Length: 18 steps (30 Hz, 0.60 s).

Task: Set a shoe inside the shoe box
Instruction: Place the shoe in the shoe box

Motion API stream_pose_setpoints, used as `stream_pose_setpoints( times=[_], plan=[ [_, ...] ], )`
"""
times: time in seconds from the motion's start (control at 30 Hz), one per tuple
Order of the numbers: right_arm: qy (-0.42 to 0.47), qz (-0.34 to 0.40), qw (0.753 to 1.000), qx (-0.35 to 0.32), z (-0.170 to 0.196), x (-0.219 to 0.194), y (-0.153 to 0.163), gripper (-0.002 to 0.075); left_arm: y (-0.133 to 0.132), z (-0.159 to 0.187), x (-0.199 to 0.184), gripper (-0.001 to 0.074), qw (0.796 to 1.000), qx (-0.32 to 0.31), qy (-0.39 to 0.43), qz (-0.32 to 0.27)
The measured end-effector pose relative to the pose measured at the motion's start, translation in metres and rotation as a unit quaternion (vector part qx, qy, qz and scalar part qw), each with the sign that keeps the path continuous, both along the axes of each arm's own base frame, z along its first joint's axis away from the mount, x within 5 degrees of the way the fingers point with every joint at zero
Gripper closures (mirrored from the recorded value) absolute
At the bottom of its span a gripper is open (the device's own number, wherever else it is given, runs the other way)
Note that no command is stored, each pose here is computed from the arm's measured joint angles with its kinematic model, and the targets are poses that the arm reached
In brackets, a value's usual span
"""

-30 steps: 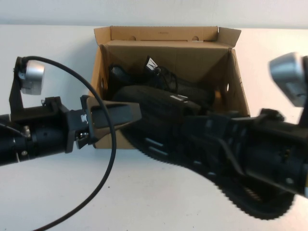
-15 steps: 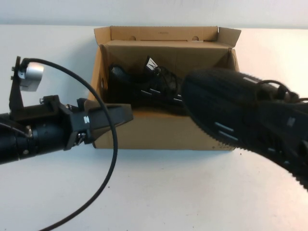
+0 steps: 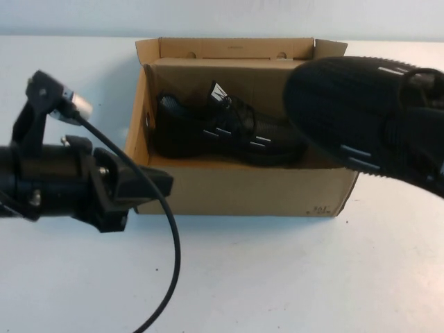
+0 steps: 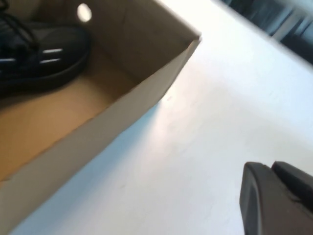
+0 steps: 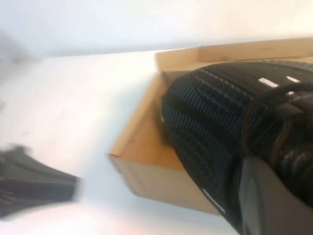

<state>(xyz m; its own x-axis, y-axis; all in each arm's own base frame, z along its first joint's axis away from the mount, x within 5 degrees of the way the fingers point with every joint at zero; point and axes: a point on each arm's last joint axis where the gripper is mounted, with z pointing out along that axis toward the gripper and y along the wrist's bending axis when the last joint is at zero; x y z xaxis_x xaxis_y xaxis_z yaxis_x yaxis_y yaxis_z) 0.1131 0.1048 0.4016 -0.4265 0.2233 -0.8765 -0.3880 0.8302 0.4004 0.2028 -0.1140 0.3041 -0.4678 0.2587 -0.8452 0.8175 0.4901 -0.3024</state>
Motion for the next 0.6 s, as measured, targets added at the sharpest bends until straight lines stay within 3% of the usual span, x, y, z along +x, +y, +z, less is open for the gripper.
stream_pose_setpoints(
  times=[0.23, 0.6],
  plan=[
    [0.028, 0.003, 0.994, -0.109, -0.008, 0.003, 0.002, 0.0728, 0.018, 0.036, 0.002, 0.0736, 0.985, 0.151, -0.077, 0.026],
    [0.036, 0.033, 0.993, -0.11, -0.013, 0.041, 0.042, 0.0728, 0.027, 0.047, -0.004, 0.0736, 0.976, 0.183, -0.101, 0.053]
  ],
)
